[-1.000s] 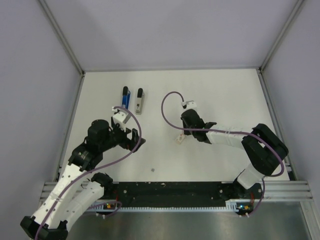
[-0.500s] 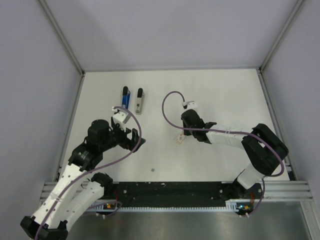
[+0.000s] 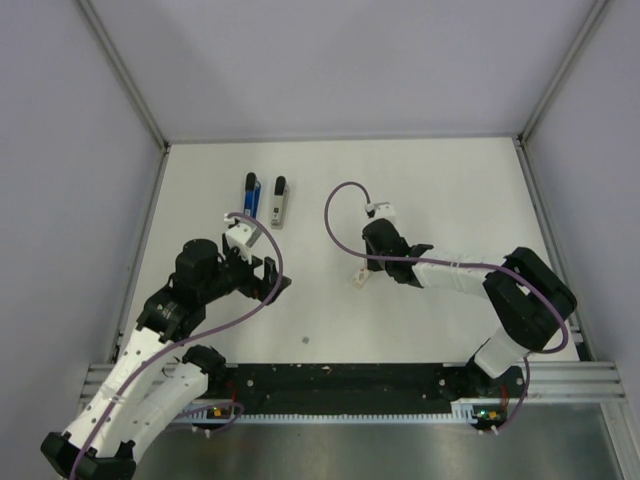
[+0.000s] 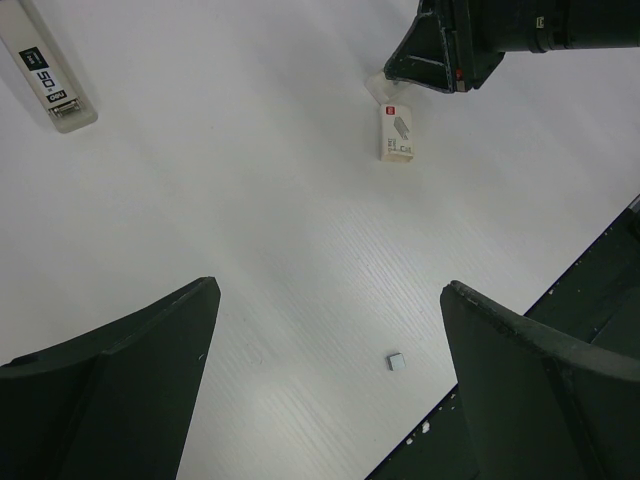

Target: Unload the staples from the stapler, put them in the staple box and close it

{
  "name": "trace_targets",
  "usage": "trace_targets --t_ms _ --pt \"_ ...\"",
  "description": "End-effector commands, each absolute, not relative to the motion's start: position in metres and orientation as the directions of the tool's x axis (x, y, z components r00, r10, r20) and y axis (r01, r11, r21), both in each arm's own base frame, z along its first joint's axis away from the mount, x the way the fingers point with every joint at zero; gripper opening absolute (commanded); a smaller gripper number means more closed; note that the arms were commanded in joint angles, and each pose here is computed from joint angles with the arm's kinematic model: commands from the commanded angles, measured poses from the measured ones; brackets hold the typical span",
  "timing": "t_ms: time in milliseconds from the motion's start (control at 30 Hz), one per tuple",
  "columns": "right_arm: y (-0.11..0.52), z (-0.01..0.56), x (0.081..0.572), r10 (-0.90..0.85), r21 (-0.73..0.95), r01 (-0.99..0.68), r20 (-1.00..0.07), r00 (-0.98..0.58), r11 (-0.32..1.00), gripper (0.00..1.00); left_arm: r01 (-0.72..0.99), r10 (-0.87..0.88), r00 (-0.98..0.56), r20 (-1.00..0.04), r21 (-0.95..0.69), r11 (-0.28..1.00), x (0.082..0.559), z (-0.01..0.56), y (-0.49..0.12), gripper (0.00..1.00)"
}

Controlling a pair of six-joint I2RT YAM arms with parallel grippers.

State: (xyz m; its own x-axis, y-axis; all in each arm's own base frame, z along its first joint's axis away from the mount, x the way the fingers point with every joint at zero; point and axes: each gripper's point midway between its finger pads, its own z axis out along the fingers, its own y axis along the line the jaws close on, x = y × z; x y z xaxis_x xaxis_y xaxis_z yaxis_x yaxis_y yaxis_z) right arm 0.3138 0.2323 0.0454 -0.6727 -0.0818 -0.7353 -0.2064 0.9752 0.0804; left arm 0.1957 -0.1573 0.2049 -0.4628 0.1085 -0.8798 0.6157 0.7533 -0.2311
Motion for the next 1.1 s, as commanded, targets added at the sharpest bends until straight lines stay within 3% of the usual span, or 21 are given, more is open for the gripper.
trace_targets --t_ms 0,333,667,1067 --pt "0.235 0.050 0.318 -0.050 0.108 -0.193 -0.741 -0.669 0.975 0.09 0.631 0.102 -0.441 -0.892 -0.227 0.742 0.198 0.209 -0.160 0.98" --pt "0.233 0.048 0.317 -0.051 0.105 -0.190 -0.740 -0.671 0.976 0.25 0.628 0.101 -0.439 -0.893 -0.225 0.745 0.198 0.210 -0.159 0.98" --pt "0.238 0.058 0.317 -0.042 0.131 -0.213 -0.753 -0.657 0.968 0.31 0.626 0.103 -0.444 -0.890 -0.226 0.746 0.199 0.209 -0.159 0.99" --pt "0.301 0.107 0.270 -0.285 0.113 -0.618 -0.813 -0.508 0.778 0.37 0.612 0.103 -0.445 -0.889 -0.218 0.761 0.201 0.208 -0.156 0.98"
